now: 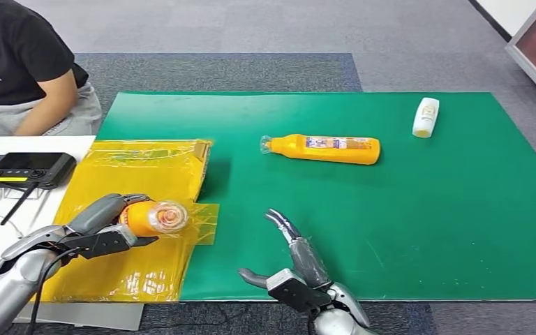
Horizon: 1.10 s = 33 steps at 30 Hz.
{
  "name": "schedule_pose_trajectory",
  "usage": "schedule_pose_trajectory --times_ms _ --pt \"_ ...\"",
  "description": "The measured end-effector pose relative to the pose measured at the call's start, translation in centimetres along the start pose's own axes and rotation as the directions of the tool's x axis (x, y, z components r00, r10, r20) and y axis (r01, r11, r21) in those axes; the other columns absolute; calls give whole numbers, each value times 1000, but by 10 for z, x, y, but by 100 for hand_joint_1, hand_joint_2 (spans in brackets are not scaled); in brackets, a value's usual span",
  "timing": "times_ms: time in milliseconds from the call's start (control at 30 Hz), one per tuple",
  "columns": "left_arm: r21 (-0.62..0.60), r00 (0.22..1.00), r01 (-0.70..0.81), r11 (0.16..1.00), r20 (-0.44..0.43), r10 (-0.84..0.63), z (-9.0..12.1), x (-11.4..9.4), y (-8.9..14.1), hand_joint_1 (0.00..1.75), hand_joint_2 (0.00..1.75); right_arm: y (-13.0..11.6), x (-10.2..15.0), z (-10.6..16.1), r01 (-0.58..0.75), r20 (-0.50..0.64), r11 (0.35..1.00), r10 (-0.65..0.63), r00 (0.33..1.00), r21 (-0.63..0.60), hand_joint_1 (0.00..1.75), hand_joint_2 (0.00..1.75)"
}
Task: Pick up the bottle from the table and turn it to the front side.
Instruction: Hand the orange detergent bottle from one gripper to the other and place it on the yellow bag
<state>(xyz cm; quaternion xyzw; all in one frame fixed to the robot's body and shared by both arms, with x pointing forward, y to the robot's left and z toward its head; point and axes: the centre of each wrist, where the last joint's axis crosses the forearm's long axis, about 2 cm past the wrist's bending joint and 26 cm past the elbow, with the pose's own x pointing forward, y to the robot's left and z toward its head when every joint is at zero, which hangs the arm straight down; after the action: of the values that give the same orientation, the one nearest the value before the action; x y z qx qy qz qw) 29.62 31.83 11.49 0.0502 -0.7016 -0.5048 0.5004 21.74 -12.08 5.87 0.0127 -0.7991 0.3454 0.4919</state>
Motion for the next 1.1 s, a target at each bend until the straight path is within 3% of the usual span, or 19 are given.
schedule_pose_trajectory --times_ms 200,267,367,400,500,633,967,1100 --pt "31 999 -29 999 25 28 -11 5 -13 174 175 3 0 -1 15 -3 1000 -15 1000 8 0 175" --pt "41 999 -31 999 27 30 -16 7 -17 165 175 4 0 -1 23 -6 1000 -23 1000 7 0 175" --pt "57 999 -41 998 28 40 -25 10 -21 91 175 5 0 -1 34 -11 999 -34 999 4 0 175" --pt "65 999 -46 997 29 45 -28 10 -23 79 175 5 0 -1 38 -12 999 -38 999 2 0 175" --pt "88 998 -60 994 27 58 -36 12 -28 113 175 6 0 -2 47 -16 999 -47 999 1 0 175" --pt "98 997 -73 992 22 72 -46 14 -33 89 175 6 -1 -2 55 -22 998 -55 998 0 0 175" --pt "104 995 -95 990 -16 98 -61 13 -37 61 175 8 -6 1 61 -49 998 -61 997 4 0 175" --pt "99 994 -104 990 -31 107 -63 12 -40 25 175 9 -8 3 64 -62 998 -63 996 7 0 175"
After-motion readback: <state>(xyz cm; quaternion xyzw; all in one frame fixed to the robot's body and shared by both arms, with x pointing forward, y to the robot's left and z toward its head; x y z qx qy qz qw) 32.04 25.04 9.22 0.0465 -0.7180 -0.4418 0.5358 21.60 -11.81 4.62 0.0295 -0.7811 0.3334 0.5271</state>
